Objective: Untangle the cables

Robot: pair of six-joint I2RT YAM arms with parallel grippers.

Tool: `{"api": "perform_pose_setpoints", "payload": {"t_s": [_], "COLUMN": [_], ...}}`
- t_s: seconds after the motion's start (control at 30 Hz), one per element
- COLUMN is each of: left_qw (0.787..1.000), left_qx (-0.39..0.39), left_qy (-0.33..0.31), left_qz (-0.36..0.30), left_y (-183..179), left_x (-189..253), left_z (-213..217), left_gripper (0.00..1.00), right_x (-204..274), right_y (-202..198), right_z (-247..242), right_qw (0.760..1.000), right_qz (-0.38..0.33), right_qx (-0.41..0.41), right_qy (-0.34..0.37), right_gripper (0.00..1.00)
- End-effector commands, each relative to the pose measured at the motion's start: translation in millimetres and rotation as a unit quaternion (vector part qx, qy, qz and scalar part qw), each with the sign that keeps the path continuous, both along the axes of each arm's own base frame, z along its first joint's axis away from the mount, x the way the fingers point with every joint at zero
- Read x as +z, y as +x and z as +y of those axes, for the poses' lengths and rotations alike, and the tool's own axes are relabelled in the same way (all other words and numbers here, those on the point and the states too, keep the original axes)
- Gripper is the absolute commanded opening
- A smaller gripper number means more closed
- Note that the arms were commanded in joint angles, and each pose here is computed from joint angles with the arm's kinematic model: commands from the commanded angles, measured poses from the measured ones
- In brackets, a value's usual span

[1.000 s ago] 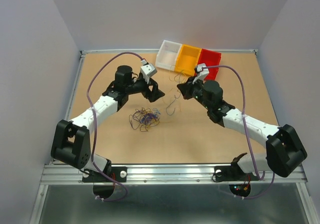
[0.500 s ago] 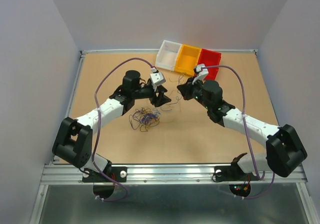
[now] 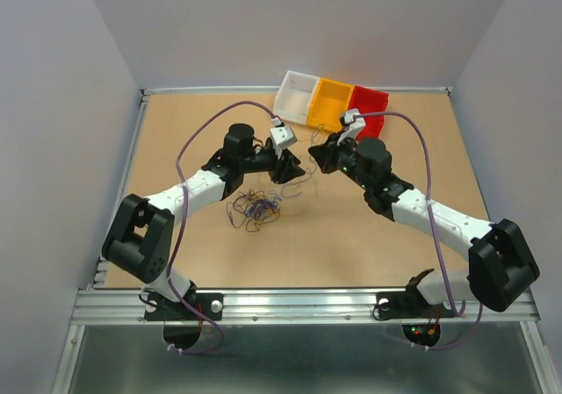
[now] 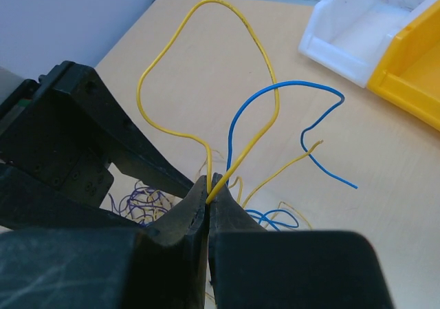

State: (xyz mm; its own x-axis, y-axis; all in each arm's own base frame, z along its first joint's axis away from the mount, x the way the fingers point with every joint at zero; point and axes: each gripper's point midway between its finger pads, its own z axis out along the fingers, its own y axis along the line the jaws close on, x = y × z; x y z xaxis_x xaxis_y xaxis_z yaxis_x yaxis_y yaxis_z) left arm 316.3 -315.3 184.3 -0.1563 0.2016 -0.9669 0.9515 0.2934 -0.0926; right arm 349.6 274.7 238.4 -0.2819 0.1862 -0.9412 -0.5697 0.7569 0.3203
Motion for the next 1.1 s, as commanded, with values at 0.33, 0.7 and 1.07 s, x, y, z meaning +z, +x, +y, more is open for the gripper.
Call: {"api": "perform_pose_setpoints", "payload": {"t_s": [0.33, 0.7, 1.07], "left_qw": [0.998, 0.997, 0.996], "left_qx": [0.004, 0.009, 0.045], "left_qy": [-0.05, -0.061, -0.055], "left_qz": [-0.038, -0.046, -0.057], "left_y": [18, 20, 28], "left_x": [46, 51, 51], "left_z": [-18, -24, -17], "left_gripper": [0.4, 0.14, 0.0], "right_x": [61, 65, 63], "right_y": [-4, -10, -7], "right_z": [11, 15, -2], "right_qw": [0.997, 0.995, 0.996], "right_qz": [-0.056, -0.058, -0.056], "right_qx": [0.033, 0.05, 0.004], "right_qy": [0.053, 0.063, 0.068], "right_gripper": [0.01, 0.01, 0.01]}}
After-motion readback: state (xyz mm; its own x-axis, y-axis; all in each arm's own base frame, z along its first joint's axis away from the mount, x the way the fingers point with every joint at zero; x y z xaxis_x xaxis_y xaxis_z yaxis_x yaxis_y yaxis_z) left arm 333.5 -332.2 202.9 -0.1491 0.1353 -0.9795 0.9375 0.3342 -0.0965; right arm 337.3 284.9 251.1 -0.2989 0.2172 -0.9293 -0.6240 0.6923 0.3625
